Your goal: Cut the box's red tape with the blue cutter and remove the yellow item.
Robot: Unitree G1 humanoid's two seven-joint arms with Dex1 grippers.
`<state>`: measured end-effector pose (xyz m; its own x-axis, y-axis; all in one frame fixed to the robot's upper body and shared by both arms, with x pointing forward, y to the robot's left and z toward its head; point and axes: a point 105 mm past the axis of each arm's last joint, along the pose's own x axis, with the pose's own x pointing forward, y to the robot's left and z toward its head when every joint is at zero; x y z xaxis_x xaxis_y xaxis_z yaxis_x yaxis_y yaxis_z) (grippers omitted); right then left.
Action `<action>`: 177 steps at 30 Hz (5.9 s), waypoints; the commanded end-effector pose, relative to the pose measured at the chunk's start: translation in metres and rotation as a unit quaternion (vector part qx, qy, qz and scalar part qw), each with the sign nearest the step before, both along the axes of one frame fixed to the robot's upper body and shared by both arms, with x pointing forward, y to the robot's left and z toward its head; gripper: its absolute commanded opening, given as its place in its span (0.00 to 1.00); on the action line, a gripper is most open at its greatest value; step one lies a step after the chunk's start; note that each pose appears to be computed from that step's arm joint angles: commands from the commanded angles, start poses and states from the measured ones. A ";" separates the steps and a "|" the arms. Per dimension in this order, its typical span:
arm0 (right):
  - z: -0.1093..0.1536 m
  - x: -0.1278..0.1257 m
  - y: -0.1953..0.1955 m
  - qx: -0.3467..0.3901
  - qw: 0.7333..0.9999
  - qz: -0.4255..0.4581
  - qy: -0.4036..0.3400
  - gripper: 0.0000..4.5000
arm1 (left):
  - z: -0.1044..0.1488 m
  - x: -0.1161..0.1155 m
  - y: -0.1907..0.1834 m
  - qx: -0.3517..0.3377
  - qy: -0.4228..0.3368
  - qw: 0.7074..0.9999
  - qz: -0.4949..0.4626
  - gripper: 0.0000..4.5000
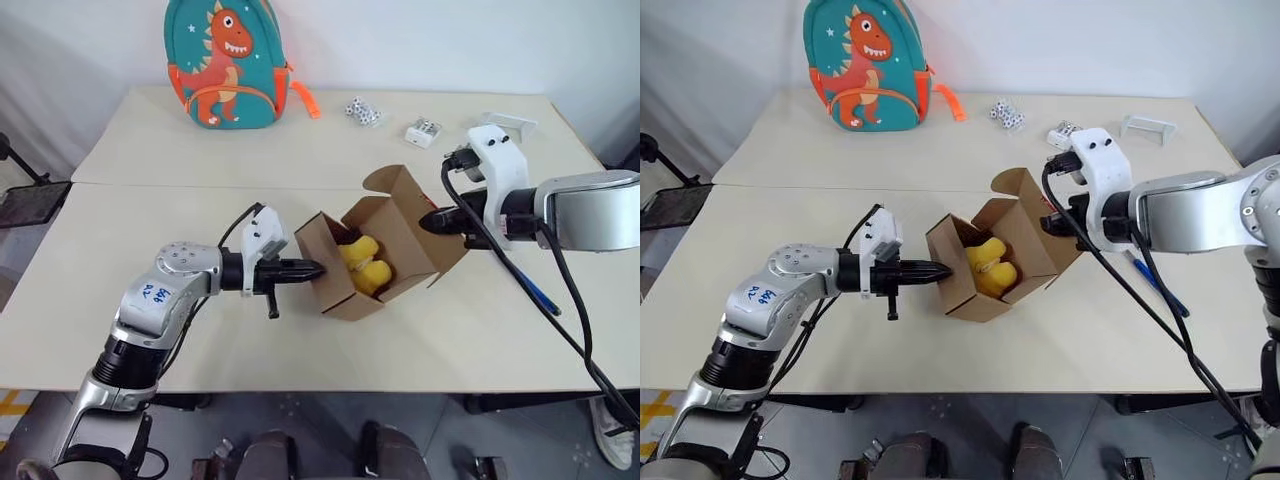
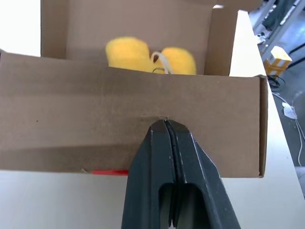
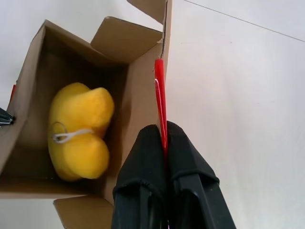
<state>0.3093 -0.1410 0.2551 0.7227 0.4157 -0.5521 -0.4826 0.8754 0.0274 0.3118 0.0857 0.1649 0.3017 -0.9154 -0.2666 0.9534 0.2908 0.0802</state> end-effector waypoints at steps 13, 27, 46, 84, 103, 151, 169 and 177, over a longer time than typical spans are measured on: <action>-0.023 -0.009 0.008 0.005 1.000 0.013 0.019 0.01 | -0.046 0.001 0.012 0.048 0.070 0.995 0.045 0.00; -0.024 -0.008 0.016 -0.005 1.000 0.020 0.015 0.01 | -0.039 0.004 0.014 0.037 0.054 0.996 0.060 0.00; -0.035 0.001 0.003 -0.053 0.999 -0.006 -0.003 0.42 | -0.019 0.004 0.013 -0.002 0.038 0.997 0.060 0.00; -0.017 -0.099 -0.064 0.076 0.874 0.336 -0.343 1.00 | 0.023 -0.044 0.189 0.065 -0.025 0.992 0.104 0.63; -0.023 -0.112 -0.050 0.090 0.849 0.357 -0.380 1.00 | 0.057 0.000 -0.010 0.189 -0.111 0.966 -0.134 0.99; -0.034 -0.089 -0.016 0.145 0.818 0.375 -0.412 1.00 | 0.049 -0.005 0.161 -0.077 -0.090 0.968 0.222 0.00; -0.062 -0.080 0.003 0.163 0.805 0.418 -0.389 1.00 | -0.012 -0.050 0.211 -0.041 -0.051 0.937 0.344 0.54; -0.065 -0.075 -0.023 0.140 0.818 0.398 -0.391 1.00 | 0.014 -0.082 0.241 -0.023 -0.046 0.950 0.307 0.99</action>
<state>0.2381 -0.1531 0.1824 0.2415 0.9601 0.1407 -0.8830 0.2776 -0.3784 0.2396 0.3189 0.1716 0.8063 -0.5597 -0.1912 0.5849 0.8026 0.1174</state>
